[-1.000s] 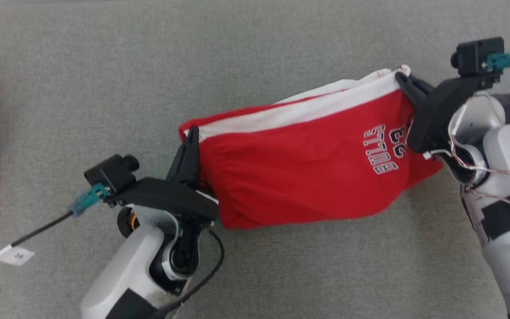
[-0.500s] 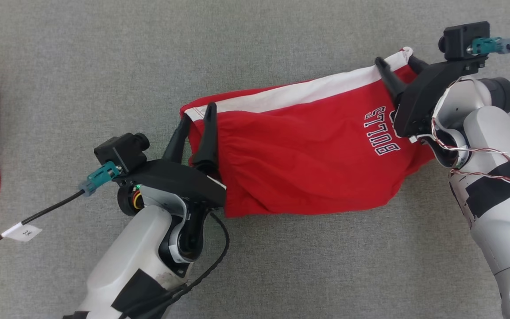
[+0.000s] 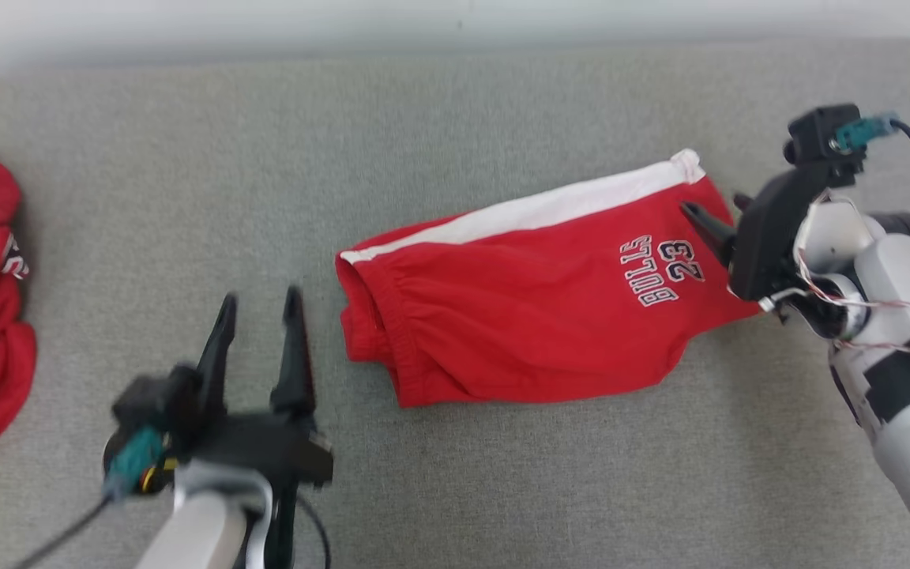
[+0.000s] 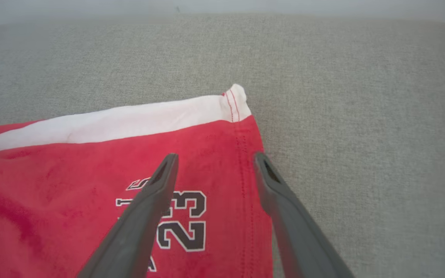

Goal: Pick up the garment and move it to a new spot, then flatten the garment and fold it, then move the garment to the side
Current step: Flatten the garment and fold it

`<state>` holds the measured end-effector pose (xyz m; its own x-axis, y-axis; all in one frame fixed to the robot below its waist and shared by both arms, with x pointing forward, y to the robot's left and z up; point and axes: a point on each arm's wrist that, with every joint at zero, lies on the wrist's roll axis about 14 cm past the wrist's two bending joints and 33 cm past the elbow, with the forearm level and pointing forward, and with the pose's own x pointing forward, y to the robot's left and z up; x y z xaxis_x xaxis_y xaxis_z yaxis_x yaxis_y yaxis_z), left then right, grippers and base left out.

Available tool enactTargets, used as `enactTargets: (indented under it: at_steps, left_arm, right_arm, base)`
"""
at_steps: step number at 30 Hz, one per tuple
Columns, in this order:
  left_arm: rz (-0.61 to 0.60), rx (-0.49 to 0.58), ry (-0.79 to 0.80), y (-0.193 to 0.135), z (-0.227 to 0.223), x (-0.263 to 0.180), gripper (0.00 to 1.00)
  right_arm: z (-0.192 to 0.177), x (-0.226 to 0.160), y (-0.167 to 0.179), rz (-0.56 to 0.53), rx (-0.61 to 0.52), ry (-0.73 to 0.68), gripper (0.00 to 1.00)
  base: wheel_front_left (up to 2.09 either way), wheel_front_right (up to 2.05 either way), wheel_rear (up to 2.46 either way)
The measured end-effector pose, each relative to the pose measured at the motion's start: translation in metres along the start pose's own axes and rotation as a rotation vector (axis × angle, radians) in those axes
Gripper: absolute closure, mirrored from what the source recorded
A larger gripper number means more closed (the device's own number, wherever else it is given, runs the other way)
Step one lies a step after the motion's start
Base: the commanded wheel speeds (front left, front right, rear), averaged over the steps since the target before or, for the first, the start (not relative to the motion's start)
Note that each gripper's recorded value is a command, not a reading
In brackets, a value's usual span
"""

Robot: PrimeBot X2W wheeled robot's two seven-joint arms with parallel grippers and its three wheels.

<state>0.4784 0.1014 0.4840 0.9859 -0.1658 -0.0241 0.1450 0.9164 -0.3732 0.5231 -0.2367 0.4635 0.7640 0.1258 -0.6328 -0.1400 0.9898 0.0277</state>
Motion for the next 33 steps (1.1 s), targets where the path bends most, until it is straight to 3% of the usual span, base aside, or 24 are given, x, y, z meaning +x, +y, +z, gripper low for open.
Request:
enactTargets:
  at_steps: [9, 16, 24, 33]
  left_arm:
    - [0.051, 0.187, -0.044, 0.014, 0.010, -0.068, 0.00]
    - [0.130, 0.286, -0.011, 0.042, 0.004, -0.108, 0.00]
    - [0.146, 0.284, 0.019, 0.050, -0.007, -0.109, 0.00]
    - [0.176, 0.274, 0.047, 0.062, -0.018, -0.101, 0.00]
  right_arm:
    - [-0.021, -0.034, -0.036, -0.094, 0.098, 0.055, 0.00]
    - [-0.021, -0.021, -0.022, -0.089, 0.146, 0.041, 0.00]
    - [-0.035, 0.007, -0.032, -0.160, 0.091, 0.094, 0.00]
    - [-0.052, 0.047, 0.005, -0.098, 0.086, 0.174, 0.00]
  base:
    - [0.00, 0.00, 0.00]
    - [0.00, 0.00, 0.00]
    - [0.00, 0.00, 0.00]
    - [0.00, 0.00, 0.00]
